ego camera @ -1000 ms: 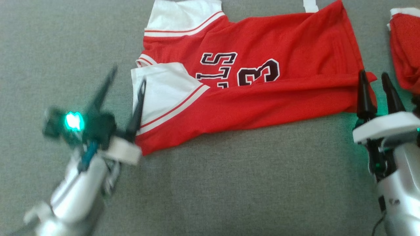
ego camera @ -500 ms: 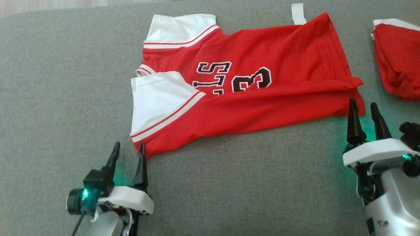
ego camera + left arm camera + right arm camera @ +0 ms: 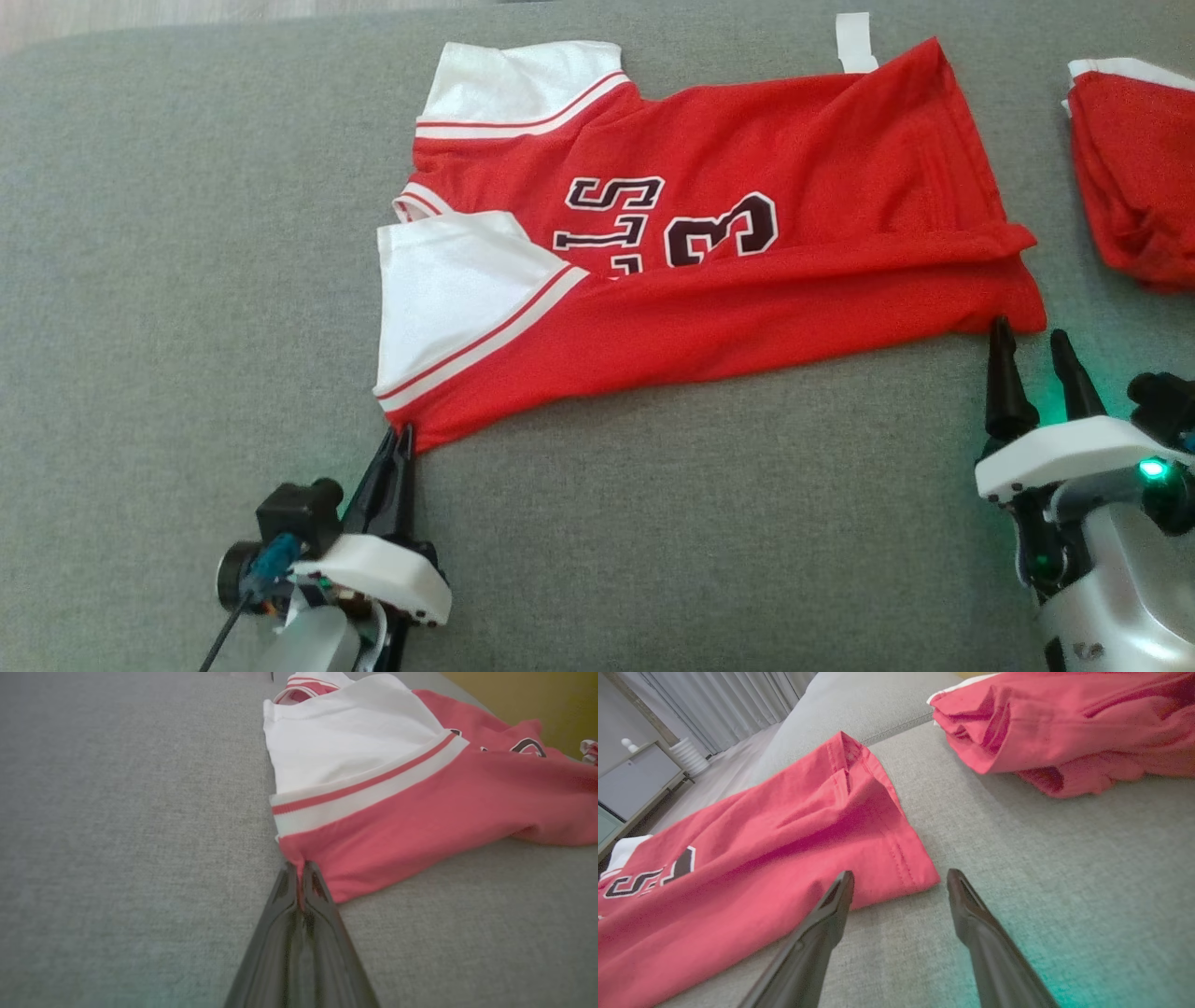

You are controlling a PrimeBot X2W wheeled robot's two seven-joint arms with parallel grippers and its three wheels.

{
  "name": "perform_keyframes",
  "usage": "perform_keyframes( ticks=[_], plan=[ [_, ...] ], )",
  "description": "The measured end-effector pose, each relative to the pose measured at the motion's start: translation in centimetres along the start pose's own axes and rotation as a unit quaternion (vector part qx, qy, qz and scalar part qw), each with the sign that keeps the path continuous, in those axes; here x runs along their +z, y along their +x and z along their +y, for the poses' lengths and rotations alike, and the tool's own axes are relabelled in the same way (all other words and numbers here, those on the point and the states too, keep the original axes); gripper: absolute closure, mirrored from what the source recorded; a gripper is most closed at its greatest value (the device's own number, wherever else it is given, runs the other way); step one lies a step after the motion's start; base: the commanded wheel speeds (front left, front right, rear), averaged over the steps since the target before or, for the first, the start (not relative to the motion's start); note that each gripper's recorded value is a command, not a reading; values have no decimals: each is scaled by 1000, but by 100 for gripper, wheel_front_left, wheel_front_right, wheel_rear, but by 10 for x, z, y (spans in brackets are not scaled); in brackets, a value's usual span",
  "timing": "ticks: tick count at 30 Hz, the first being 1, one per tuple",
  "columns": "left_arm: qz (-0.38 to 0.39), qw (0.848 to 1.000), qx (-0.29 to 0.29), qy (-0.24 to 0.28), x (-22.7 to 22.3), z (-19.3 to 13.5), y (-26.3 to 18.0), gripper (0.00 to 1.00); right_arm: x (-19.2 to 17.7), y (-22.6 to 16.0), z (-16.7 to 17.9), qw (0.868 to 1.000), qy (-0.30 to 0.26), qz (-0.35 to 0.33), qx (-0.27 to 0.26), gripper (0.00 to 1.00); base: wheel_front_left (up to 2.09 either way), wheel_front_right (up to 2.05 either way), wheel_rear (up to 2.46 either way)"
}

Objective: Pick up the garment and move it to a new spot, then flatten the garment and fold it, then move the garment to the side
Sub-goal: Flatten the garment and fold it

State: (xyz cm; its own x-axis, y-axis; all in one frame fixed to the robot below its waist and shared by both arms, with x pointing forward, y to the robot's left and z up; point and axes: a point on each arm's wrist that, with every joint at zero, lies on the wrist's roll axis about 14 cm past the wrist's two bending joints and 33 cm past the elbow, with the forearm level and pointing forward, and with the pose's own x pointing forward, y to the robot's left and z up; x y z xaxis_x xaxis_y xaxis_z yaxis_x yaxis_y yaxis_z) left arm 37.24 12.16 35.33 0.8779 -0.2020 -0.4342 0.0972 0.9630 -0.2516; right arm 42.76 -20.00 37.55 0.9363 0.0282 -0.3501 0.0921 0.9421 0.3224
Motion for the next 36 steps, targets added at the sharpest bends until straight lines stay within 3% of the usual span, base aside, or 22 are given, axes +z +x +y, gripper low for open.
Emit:
perform_keyframes(
  ticks=[13,14,16,27,36],
  plan=[
    [-28,998,4,54,19,12,3,100,2,17,0,1000,-10,14,-6,0,0,0,0],
    [-31,998,4,56,20,12,2,100,-1,16,0,1000,-11,23,-5,51,0,0,0],
    [-35,998,4,57,23,12,1,100,-9,14,-1,999,-4,43,-8,100,0,0,0],
    [-69,996,6,64,41,10,-16,100,-11,-12,-7,999,-3,49,-9,100,0,0,0],
    [-50,997,6,59,15,2,-50,100,-26,-62,-28,997,-6,72,-19,100,0,0,0]
  ],
)
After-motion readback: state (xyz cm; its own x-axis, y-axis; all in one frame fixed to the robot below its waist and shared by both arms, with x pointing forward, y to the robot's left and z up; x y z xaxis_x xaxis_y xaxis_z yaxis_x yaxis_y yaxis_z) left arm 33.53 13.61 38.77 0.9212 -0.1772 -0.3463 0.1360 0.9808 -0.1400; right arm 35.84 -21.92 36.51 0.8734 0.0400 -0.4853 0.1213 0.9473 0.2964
